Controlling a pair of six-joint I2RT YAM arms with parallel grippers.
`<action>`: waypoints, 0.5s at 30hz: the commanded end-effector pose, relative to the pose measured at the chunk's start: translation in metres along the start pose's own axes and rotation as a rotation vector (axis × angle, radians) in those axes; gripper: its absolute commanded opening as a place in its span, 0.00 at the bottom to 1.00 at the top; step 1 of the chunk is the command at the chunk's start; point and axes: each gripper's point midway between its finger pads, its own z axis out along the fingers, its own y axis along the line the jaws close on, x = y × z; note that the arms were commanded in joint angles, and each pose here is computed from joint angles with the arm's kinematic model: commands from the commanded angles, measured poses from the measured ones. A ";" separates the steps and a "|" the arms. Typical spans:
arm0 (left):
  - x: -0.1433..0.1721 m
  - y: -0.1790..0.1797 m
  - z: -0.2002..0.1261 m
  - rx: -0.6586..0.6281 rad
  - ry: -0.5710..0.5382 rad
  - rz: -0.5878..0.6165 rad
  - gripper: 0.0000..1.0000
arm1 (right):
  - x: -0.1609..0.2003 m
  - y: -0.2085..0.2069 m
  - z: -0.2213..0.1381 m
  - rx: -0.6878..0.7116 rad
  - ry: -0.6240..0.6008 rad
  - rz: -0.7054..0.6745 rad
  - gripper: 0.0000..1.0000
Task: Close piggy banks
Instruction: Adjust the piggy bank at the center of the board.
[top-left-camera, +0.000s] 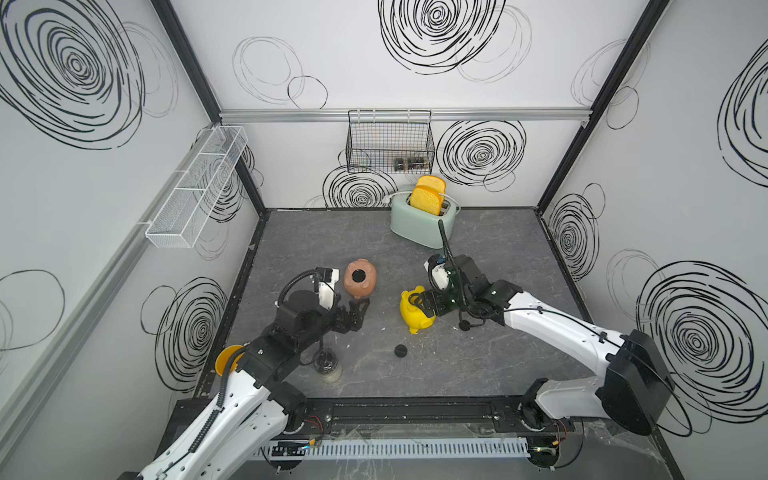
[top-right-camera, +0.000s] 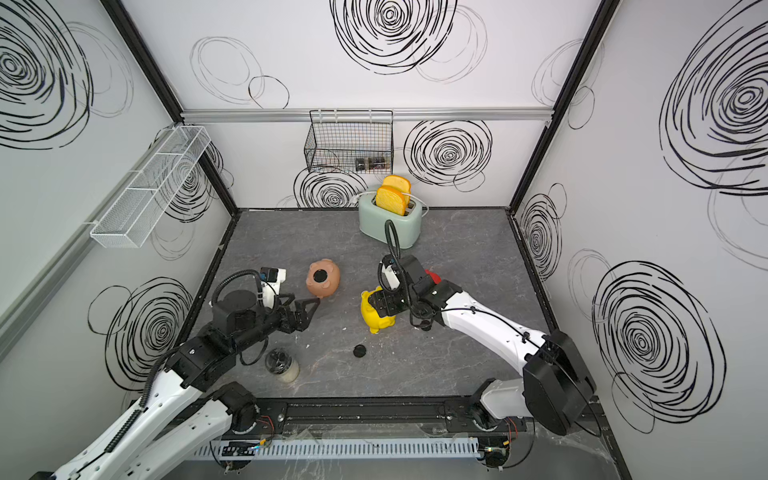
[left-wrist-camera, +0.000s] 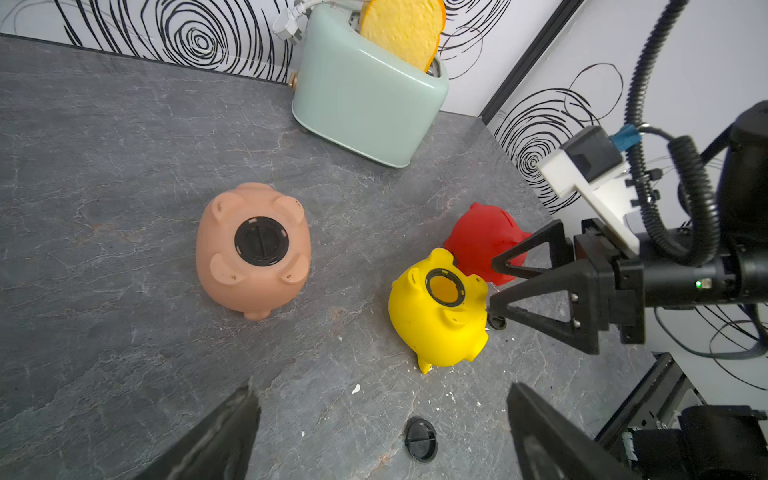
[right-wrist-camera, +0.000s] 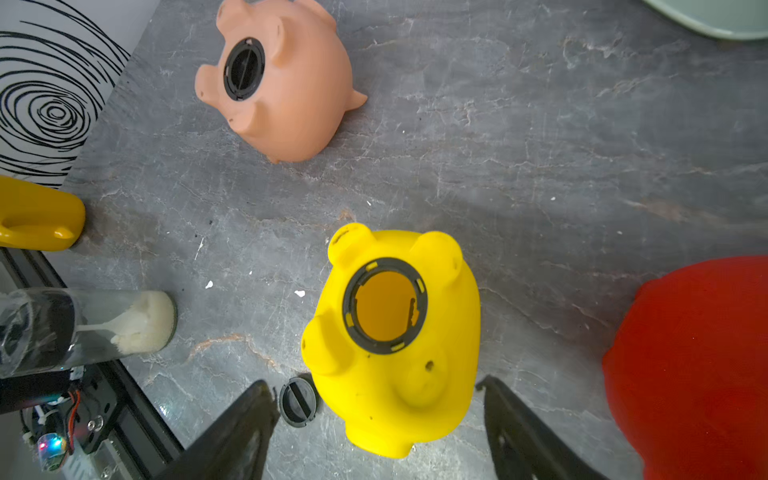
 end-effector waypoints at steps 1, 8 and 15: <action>-0.001 -0.001 0.001 0.004 -0.006 0.005 0.96 | 0.015 0.000 0.001 -0.005 0.025 0.001 0.78; -0.009 0.001 -0.003 -0.016 -0.028 0.024 0.96 | 0.029 0.002 0.013 0.027 0.049 -0.014 0.86; -0.013 -0.011 0.006 0.035 0.007 0.006 0.97 | 0.042 -0.003 0.022 0.054 0.082 -0.021 0.82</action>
